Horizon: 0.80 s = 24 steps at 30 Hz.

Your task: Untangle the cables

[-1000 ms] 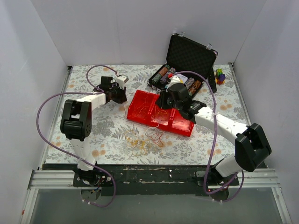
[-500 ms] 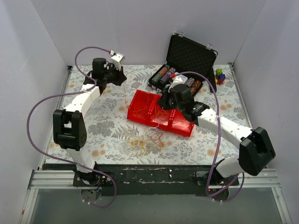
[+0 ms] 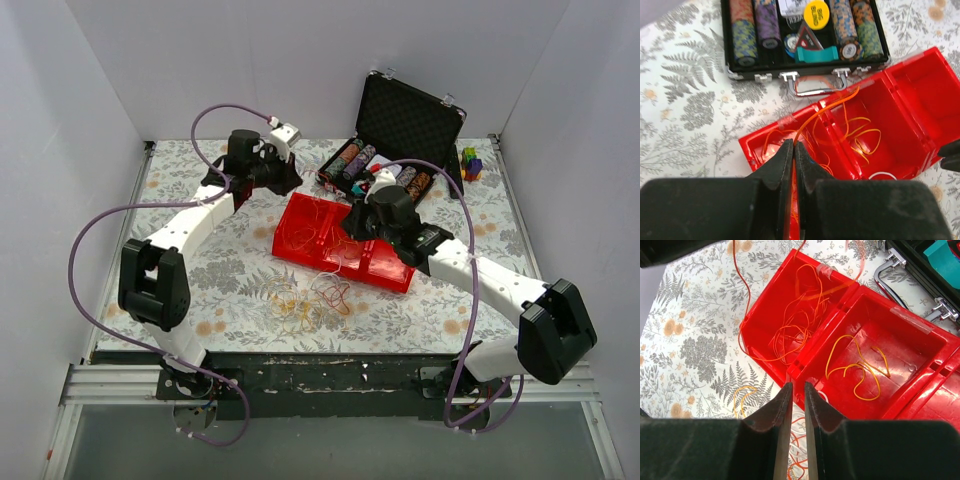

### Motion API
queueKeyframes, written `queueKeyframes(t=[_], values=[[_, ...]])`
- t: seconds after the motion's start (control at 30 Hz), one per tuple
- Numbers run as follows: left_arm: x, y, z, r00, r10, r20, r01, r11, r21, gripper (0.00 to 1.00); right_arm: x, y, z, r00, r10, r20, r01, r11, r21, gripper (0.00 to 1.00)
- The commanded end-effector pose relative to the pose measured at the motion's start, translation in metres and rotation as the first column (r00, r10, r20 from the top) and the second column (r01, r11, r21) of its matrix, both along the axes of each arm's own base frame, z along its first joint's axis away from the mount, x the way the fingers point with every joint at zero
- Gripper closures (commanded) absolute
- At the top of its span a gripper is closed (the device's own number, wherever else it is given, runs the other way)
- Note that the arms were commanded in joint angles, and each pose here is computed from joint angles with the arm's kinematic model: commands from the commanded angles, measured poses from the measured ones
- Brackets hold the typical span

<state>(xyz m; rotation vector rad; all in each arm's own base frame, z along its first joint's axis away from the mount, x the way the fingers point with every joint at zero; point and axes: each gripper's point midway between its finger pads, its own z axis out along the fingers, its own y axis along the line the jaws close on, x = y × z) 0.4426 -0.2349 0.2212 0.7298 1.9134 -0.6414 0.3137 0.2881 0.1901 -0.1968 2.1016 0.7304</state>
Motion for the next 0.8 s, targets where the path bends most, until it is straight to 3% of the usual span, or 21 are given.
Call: queueKeyframes(t=[0.0, 0.23, 0.43, 0.77], values=[[-0.008, -0.008, 0.001, 1.0, -0.004, 0.014, 0.004, 1.0, -0.014, 1.0, 0.0, -0.004, 0.012, 0.999, -0.025, 0.034, 0.024, 0.999, 0.029, 0.78], [-0.031, -0.01, -0.019, 0.996, -0.086, 0.026, 0.086, 0.996, -0.008, 1.0, 0.001, -0.003, 0.005, 0.999, -0.029, 0.023, 0.028, 0.999, 0.031, 0.79], [-0.042, -0.003, -0.063, 0.978, -0.175, 0.109, 0.147, 0.962, 0.229, 1.0, 0.011, 0.004, 0.015, 0.999, -0.033, 0.036, 0.031, 0.999, 0.044, 0.79], [0.023, 0.033, -0.078, 0.98, 0.125, 0.153, -0.175, 0.906, 0.385, 1.0, 0.023, 0.015, 0.012, 0.999, -0.032, 0.032, 0.03, 0.998, 0.046, 0.8]])
